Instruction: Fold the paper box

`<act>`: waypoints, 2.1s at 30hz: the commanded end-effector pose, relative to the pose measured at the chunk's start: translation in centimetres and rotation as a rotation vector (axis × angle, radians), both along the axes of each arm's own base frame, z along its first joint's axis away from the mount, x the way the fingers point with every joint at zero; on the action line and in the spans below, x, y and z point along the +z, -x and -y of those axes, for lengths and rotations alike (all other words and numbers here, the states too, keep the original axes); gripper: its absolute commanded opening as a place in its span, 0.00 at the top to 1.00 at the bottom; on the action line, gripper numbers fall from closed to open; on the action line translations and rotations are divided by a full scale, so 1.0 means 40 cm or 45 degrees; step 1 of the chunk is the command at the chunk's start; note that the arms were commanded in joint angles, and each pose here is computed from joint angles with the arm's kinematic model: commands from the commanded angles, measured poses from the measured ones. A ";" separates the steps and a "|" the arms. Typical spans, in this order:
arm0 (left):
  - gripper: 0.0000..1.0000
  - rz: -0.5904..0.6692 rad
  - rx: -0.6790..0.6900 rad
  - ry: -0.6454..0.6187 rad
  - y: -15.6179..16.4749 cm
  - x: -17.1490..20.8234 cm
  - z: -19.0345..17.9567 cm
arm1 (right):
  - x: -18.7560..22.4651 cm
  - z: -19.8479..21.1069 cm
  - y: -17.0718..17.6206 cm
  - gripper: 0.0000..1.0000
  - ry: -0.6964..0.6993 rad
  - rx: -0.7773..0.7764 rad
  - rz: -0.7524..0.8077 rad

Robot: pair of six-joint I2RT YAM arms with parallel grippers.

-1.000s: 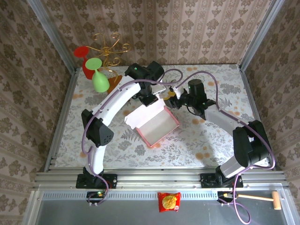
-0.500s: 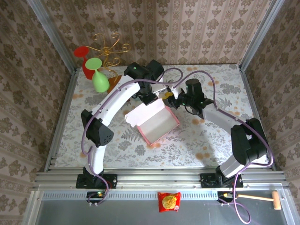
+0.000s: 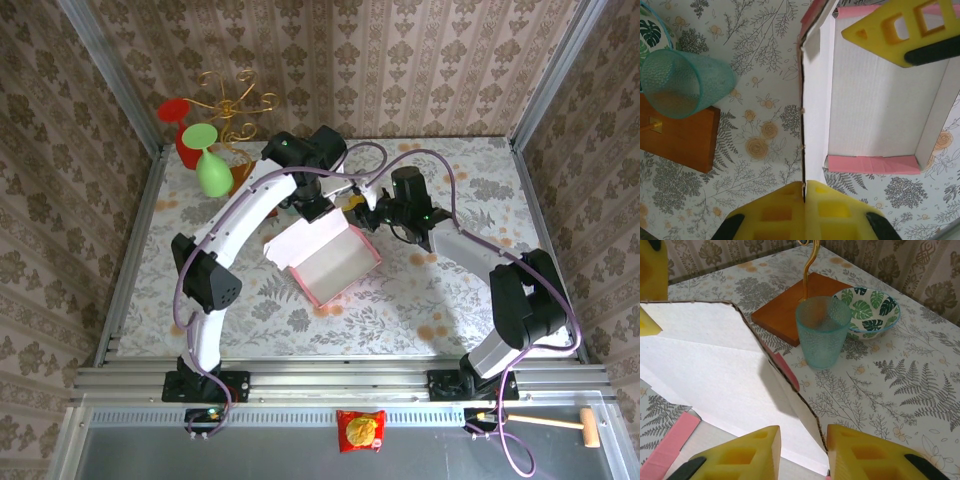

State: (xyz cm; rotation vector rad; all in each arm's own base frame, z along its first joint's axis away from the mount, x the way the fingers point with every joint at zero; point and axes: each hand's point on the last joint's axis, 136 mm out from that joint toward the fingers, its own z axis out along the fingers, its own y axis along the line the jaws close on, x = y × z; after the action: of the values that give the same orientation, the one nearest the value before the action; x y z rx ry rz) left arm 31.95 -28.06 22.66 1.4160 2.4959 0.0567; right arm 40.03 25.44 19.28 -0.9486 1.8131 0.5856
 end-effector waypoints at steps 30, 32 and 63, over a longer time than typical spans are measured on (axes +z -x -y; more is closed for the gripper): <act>0.58 0.150 0.186 0.370 -0.037 0.141 0.000 | 0.026 0.048 0.001 1.00 -0.077 -0.119 0.056; 0.34 0.150 0.282 0.440 -0.036 0.164 -0.031 | 0.027 0.064 0.001 1.00 -0.079 -0.134 0.059; 0.33 -0.039 0.619 0.698 -0.149 -0.112 -0.190 | -0.013 0.130 0.005 1.00 -0.067 -0.162 0.000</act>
State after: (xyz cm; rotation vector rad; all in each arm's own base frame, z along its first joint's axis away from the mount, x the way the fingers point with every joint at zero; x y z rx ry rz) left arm 36.56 -19.26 17.82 0.5660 2.5899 -0.4541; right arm 40.06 20.13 18.12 -0.7812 1.8627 0.5381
